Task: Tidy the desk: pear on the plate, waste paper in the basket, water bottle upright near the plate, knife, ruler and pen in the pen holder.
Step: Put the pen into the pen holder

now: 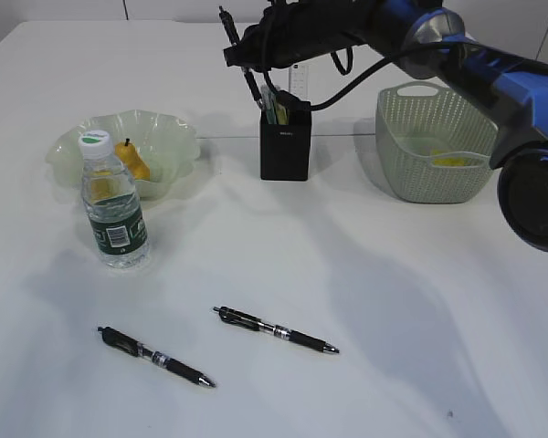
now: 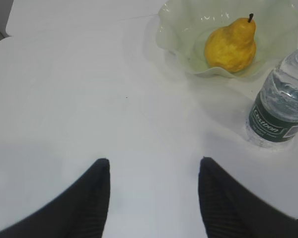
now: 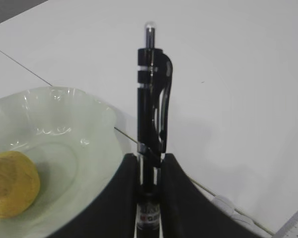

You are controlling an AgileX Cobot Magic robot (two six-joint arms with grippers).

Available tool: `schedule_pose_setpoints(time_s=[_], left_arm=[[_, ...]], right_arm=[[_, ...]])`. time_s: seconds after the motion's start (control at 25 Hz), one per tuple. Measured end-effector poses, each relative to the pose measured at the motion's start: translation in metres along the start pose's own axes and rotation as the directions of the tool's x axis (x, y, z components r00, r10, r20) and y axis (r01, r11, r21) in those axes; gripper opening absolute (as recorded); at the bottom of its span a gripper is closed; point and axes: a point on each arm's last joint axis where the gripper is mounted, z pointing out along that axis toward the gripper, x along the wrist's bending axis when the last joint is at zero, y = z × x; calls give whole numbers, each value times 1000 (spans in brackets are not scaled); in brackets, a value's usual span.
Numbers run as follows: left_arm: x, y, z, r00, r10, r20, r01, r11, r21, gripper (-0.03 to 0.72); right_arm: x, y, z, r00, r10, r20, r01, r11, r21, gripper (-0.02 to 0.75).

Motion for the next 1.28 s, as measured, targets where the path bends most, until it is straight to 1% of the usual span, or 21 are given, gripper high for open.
schedule_pose_setpoints(time_s=[0.12, 0.4, 0.72, 1.04, 1.28], left_arm=[[0, 0, 0, 1000, 0, 0, 0, 1000, 0, 402], [0, 0, 0, 1000, 4, -1, -4, 1000, 0, 402], [1, 0, 0, 1000, 25, -9, -25, 1000, 0, 402], [1, 0, 0, 999, 34, -12, -34, 999, 0, 402], [1, 0, 0, 999, 34, -12, -34, 999, -4, 402]], right_arm=[[-2, 1, 0, 1000, -16, 20, 17, 1000, -8, 72], [-7, 6, 0, 996, -42, 82, 47, 997, -68, 72], [-13, 6, 2, 985, -93, 143, 105, 991, -84, 72], [-19, -20, 23, 981, -85, 177, 101, 991, -84, 73], [-21, -23, 26, 978, -82, 190, 101, 990, -95, 73]])
